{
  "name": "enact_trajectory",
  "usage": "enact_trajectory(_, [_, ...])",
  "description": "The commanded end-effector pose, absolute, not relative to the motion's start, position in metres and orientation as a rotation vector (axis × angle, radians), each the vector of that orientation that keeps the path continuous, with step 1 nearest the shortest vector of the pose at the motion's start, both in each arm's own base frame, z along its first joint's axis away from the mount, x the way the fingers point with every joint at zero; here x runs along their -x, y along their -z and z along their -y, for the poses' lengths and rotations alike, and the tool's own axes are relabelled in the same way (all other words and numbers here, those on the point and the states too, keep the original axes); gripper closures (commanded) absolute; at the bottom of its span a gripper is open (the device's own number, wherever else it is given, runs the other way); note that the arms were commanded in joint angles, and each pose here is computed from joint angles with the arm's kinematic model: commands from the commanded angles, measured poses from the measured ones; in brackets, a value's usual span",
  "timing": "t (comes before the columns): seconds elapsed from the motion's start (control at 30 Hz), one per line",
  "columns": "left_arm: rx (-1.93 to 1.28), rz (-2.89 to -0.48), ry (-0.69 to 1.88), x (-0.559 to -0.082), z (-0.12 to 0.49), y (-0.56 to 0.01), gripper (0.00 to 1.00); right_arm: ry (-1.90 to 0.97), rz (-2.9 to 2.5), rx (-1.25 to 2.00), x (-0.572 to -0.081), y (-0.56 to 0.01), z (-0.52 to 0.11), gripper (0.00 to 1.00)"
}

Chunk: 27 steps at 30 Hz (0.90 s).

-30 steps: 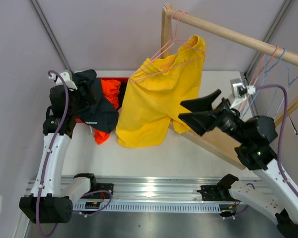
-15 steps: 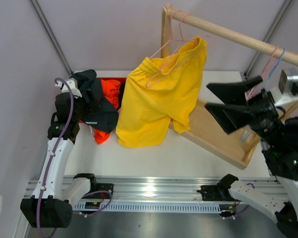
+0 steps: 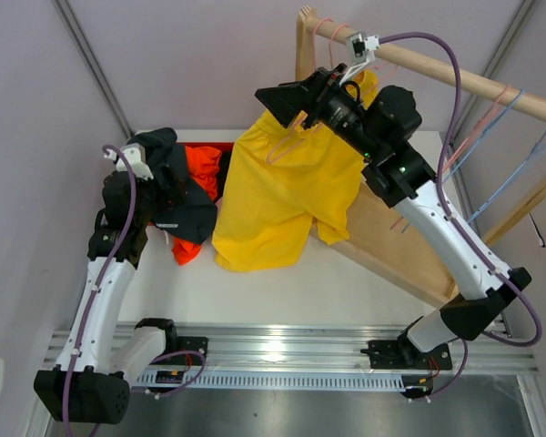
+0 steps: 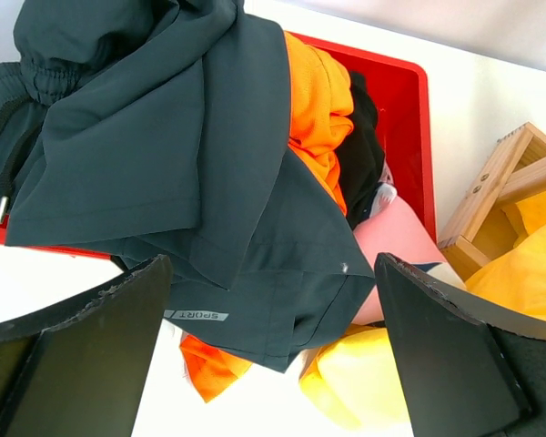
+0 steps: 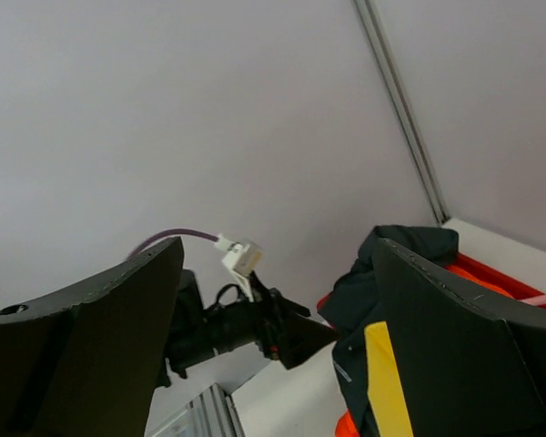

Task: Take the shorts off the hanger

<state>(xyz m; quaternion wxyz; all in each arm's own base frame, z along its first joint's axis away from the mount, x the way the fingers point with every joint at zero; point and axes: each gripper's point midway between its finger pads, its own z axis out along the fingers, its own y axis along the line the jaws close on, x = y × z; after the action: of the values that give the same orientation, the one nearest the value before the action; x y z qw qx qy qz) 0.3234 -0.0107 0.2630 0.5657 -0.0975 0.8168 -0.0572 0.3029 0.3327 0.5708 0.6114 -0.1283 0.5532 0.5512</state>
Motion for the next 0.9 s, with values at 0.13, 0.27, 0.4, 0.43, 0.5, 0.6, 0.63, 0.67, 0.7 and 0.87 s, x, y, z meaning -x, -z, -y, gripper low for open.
enact_trajectory(0.13, [0.181,-1.868,0.168,-0.321,0.020,-0.277,0.01,-1.126,-1.262,0.145,-0.322,-0.567,-0.306,0.09])
enact_trajectory(0.27, [0.174,-1.863,0.181,-0.321,0.023,-0.279,0.01,-1.073,-1.310,0.093,-0.335,-0.547,-0.300,0.10])
enact_trajectory(0.4, [0.174,-1.858,0.186,-0.319,0.024,-0.280,0.01,-1.038,-1.339,0.045,-0.346,-0.532,-0.296,0.10])
enact_trajectory(0.43, [0.173,-1.860,0.185,-0.319,0.024,-0.279,0.01,-1.031,-1.345,0.030,-0.351,-0.529,-0.293,0.10])
enact_trajectory(0.5, [0.171,-1.855,0.186,-0.318,0.024,-0.280,0.01,-1.027,-1.360,0.014,-0.359,-0.521,-0.293,0.11])
enact_trajectory(0.6, [0.168,-1.856,0.189,-0.318,0.025,-0.281,0.01,-1.018,-1.372,-0.011,-0.372,-0.513,-0.292,0.11])
enact_trajectory(0.63, [0.170,-1.857,0.189,-0.317,0.025,-0.280,0.01,-1.013,-1.373,-0.016,-0.375,-0.512,-0.291,0.11])
enact_trajectory(0.67, [0.168,-1.859,0.190,-0.317,0.026,-0.279,0.01,-1.015,-1.367,-0.022,-0.379,-0.512,-0.291,0.11])
enact_trajectory(0.7, [0.167,-1.859,0.191,-0.317,0.026,-0.279,0.01,-1.013,-1.368,-0.024,-0.384,-0.509,-0.292,0.11])
enact_trajectory(0.87, [0.161,-1.855,0.200,-0.316,0.029,-0.280,0.01,-1.011,-1.367,-0.030,-0.405,-0.511,-0.299,0.11])
